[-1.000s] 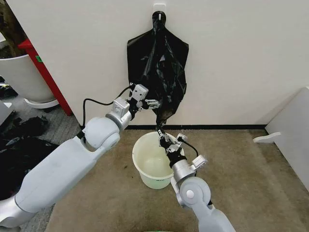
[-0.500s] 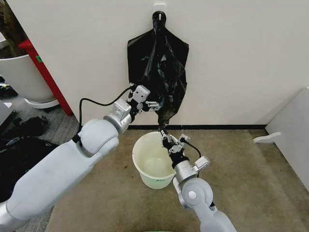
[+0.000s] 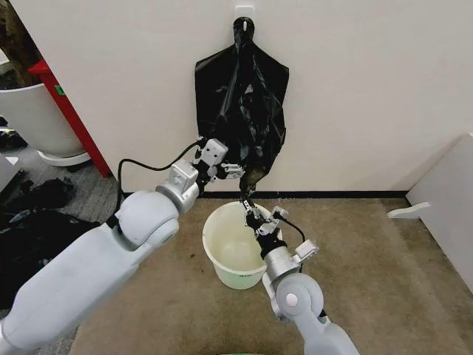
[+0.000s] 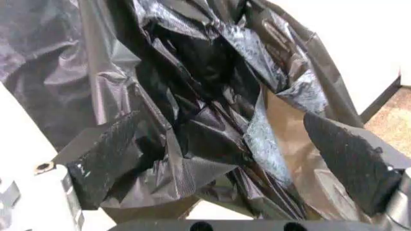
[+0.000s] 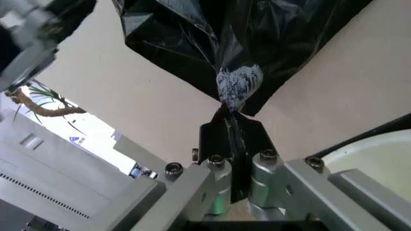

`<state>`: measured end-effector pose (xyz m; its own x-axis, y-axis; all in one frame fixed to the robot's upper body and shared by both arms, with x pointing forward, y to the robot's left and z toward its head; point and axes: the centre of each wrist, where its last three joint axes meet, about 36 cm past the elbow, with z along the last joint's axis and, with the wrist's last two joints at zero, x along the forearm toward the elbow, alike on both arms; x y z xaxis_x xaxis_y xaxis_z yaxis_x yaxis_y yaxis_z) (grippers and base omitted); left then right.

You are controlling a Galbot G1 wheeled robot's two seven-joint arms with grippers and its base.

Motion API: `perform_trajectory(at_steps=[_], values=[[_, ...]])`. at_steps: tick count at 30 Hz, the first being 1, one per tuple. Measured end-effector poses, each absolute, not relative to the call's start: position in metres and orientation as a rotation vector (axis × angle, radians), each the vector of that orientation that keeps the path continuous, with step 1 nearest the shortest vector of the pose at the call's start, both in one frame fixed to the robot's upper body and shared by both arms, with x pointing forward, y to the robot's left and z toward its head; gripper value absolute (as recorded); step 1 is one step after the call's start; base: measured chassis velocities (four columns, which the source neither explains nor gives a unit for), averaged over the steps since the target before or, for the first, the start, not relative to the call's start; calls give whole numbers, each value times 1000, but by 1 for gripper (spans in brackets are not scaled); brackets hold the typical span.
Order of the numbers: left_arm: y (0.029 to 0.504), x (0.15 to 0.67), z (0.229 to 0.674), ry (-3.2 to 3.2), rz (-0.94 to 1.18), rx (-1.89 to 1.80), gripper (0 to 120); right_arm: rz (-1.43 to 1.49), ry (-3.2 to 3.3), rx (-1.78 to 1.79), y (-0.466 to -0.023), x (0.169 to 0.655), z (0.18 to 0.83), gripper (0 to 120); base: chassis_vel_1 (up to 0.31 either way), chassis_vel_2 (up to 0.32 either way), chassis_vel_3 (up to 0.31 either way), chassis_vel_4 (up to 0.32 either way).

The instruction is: Place the garbage bag over the trash bin.

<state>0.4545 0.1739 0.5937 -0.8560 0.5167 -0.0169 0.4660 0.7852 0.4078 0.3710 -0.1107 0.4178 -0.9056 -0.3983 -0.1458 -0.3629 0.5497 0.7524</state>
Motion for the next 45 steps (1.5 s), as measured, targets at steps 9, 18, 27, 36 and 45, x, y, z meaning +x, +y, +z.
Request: perform_trajectory(at_steps=[9, 18, 27, 36, 45], values=[[154, 469, 588, 2855, 586, 785, 100, -1309, -2738, 671, -115, 370, 420, 0, 0, 0, 0, 0], [137, 480, 590, 2844, 590, 788, 76, -1308, -2739, 667, -116, 367, 418, 0, 0, 0, 0, 0], [132, 483, 593, 2852, 599, 776, 47, -1308, -2741, 668, -116, 367, 419, 0, 0, 0, 0, 0], [138, 482, 590, 2895, 625, 733, 14, -1300, -2750, 660, -120, 367, 419, 0, 0, 0, 0, 0], [152, 479, 592, 2909, 616, 680, 0, -1294, -2752, 660, -120, 365, 417, 0, 0, 0, 0, 0]])
